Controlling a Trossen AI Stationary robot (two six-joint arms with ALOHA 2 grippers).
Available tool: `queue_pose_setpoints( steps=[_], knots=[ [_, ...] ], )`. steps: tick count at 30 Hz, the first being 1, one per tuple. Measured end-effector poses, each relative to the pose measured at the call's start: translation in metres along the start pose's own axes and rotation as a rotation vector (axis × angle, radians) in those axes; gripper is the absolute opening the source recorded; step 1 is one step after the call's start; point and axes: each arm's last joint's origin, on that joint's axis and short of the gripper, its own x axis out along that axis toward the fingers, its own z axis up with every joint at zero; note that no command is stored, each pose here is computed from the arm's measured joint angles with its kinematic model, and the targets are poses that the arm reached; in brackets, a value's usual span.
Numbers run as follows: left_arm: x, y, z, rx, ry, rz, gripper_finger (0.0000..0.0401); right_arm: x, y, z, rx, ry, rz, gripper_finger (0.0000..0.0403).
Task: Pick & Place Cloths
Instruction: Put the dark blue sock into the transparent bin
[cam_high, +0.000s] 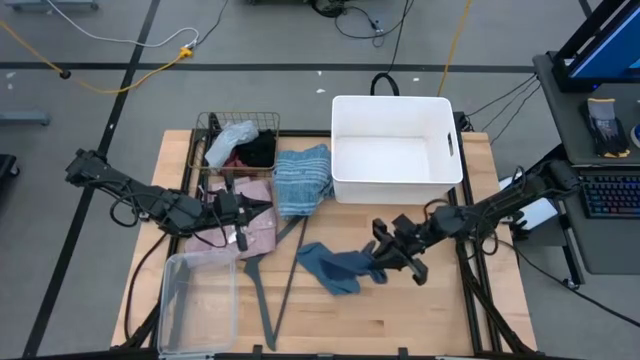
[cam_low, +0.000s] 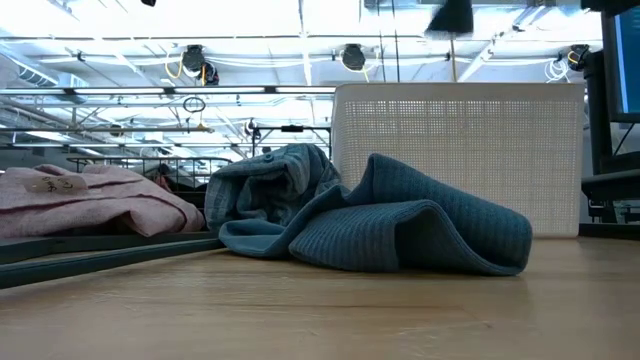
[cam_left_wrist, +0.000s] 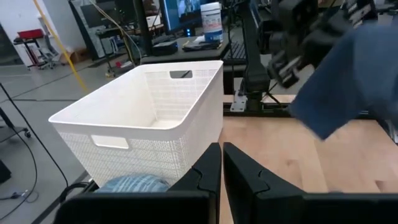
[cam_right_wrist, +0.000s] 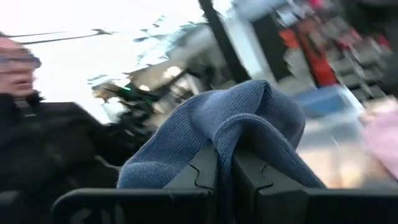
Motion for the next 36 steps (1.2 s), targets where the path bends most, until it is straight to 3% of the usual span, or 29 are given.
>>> queue_pose_setpoints(
  steps=[8, 15, 24, 30, 36],
  knots=[
    [0.0, 0.0, -0.001, 0.007, 0.01, 0.0, 0.0021, -0.003, 0.015, 0.017, -0.23, -0.15, 0.213, 0.0008],
    [0.0, 0.0, -0.001, 0.006, 0.01, 0.0, 0.0021, -0.005, 0.021, 0.022, -0.445, -0.212, 0.312, 0.0007],
    [0.0, 0.0, -0.001, 0.008, 0.012, -0.001, 0.0021, -0.004, 0.019, 0.021, -0.448, -0.222, 0.264, 0.0007],
    [0.0, -0.001, -0.001, -0.046, 0.011, -0.017, 0.0021, -0.004, 0.014, 0.024, -0.395, -0.281, 0.098, 0.0007],
    [0.0, -0.001, -0.001, -0.175, 0.011, -0.02, 0.0021, 0.002, 0.008, 0.022, -0.376, -0.315, -0.013, 0.0007]
  ],
)
